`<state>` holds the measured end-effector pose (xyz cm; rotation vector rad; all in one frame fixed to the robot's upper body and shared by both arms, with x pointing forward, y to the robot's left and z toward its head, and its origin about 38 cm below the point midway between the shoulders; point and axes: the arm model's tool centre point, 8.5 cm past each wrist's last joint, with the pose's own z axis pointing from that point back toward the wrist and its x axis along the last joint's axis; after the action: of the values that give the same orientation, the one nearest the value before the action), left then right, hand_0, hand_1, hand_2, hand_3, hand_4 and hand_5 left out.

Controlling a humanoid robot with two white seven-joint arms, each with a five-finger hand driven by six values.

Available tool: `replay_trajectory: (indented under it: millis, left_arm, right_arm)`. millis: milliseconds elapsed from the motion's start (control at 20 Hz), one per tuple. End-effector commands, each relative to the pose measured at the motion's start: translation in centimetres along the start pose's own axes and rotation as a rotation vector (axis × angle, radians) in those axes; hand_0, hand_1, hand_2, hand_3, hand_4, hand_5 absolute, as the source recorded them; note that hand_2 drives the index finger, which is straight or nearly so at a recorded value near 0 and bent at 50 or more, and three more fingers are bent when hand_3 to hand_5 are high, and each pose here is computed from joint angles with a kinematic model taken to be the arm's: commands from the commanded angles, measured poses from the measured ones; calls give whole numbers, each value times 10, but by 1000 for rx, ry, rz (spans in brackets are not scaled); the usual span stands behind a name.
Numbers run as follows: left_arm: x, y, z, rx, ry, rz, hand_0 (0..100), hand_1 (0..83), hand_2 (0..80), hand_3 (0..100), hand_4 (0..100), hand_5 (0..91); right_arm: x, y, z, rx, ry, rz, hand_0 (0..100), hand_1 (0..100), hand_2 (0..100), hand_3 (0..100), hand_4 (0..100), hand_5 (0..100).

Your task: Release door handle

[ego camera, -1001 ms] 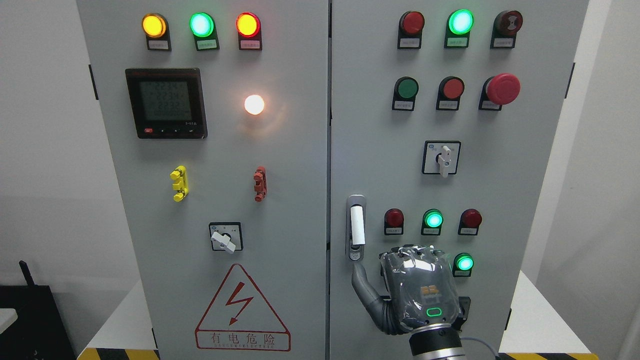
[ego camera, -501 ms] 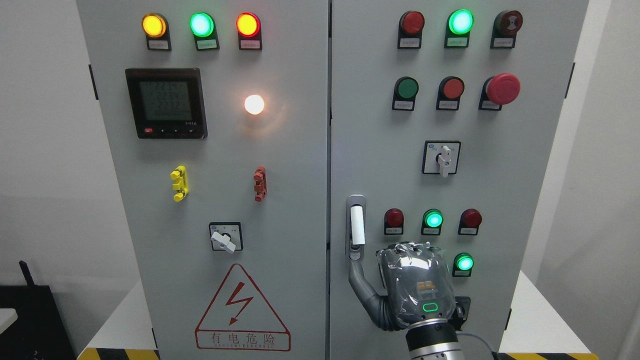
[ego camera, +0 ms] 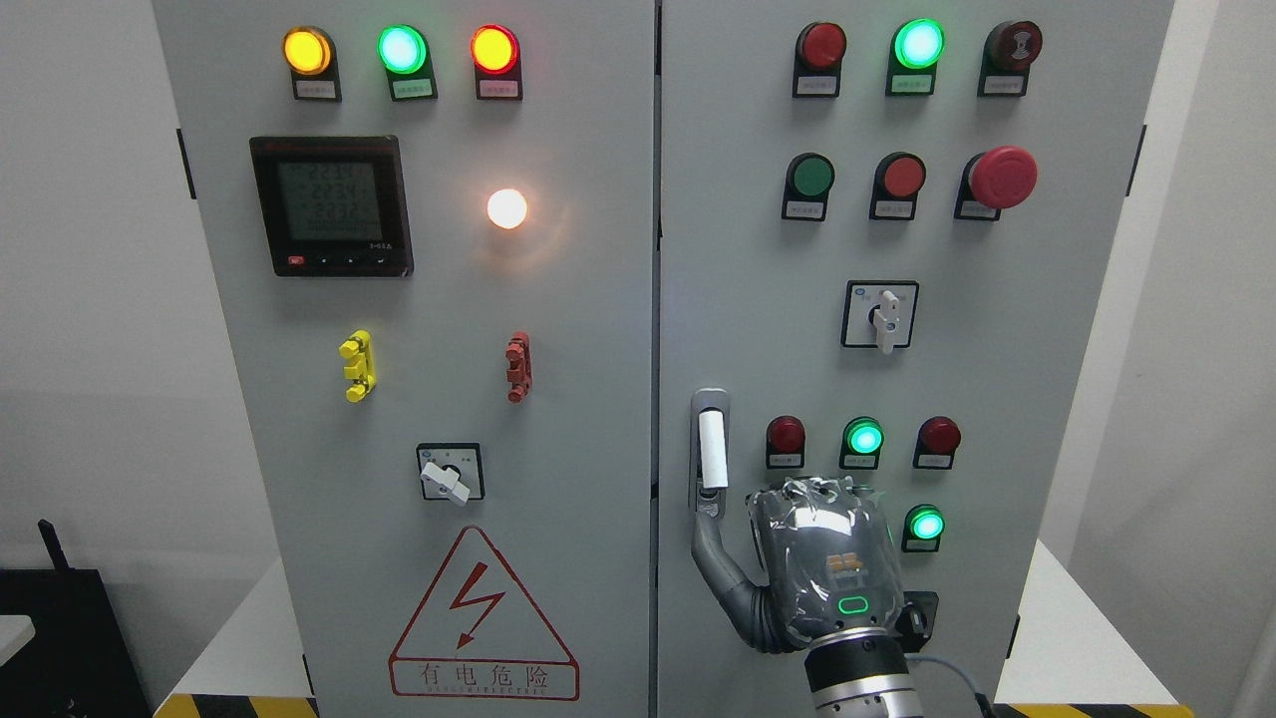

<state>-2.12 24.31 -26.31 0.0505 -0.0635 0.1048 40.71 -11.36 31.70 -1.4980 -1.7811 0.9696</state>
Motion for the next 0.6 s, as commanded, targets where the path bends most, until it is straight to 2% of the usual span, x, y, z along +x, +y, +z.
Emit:
replay_trajectory:
  millis: [0,551]
  left_arm:
    - [10,-2,-1,-6,-30,0,120,389,0,0,0,0]
    - [10,-2,-1,-5,-30,1,120,389,0,0,0,0]
  right_arm:
    - [1,1,-2,5,1,-3,504,0,997,1000,927,913]
    - [0,1,-10,5,1,2,469,0,997,1000,926,917]
